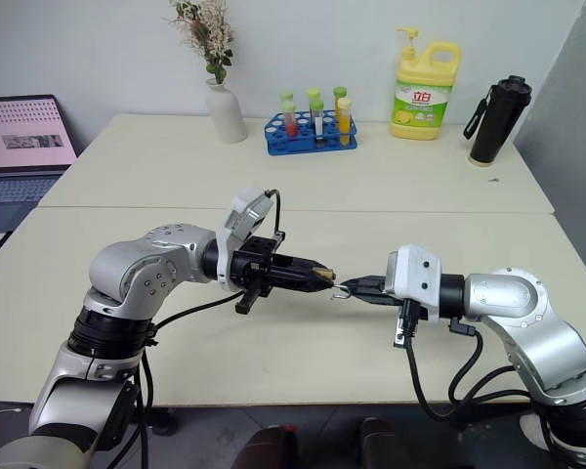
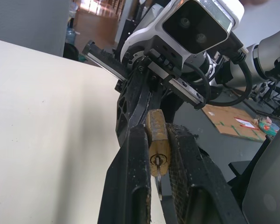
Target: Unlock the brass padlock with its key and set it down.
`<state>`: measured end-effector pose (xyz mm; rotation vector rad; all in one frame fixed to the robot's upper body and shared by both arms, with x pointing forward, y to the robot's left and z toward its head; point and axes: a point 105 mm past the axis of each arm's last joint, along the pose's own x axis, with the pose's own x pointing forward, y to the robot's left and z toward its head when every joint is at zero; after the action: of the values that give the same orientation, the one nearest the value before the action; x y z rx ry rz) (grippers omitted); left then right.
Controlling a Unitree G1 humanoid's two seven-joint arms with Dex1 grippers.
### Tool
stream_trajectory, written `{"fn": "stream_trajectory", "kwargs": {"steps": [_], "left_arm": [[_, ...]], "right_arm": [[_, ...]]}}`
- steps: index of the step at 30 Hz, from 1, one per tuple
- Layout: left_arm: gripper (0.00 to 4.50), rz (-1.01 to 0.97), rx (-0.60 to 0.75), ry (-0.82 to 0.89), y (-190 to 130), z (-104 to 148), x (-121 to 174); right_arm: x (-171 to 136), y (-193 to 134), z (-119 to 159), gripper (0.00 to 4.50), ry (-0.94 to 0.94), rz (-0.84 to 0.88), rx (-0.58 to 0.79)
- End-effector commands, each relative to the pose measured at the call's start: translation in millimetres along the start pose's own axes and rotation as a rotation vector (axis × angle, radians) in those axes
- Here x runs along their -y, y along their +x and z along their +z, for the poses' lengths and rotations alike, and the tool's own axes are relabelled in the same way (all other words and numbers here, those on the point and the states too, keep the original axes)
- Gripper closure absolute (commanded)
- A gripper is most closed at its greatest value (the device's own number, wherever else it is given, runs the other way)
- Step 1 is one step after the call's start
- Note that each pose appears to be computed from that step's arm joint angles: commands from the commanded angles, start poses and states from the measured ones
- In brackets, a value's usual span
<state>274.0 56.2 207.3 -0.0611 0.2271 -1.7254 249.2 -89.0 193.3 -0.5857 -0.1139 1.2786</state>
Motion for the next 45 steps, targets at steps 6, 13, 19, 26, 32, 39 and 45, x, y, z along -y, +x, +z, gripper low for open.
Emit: {"fn": "stream_trajectory", "kwargs": {"steps": [6,13,19,26,32,39,45], "left_arm": [[4.28,0.025,0.009,0.022,-0.6,1.8,-0.3],[4.28,0.134,-0.015,-0.112,2.7,-38.7,-14.6],[4.28,0.220,0.012,-0.241,17.0,-71.1,-28.1],[4.28,0.234,0.002,-0.323,30.6,-87.4,-38.4],[4.28,0.273,-0.010,-0.312,36.3,-92.7,-47.7],[4.28,0.321,-0.024,-0.331,34.3,-99.4,-58.0],[2.35,0.339,-0.026,-0.293,34.5,-97.0,-64.4]], "right_arm": [[-7.4,-9.0,-9.0,4.50,0.005,0.011,-0.071],[-19.2,-35.2,-37.7,4.13,0.133,-0.048,-0.164],[-41.7,-26.5,-37.1,2.11,0.227,-0.055,-0.114],[-37.1,-19.1,-37.8,0.69,0.194,-0.068,-0.096],[-34.2,-18.3,-39.3,0.69,0.185,-0.078,-0.096],[-32.0,-17.4,-40.8,0.69,0.185,-0.098,-0.097],[-31.0,-18.2,-41.0,0.69,0.185,-0.105,-0.104]]}}
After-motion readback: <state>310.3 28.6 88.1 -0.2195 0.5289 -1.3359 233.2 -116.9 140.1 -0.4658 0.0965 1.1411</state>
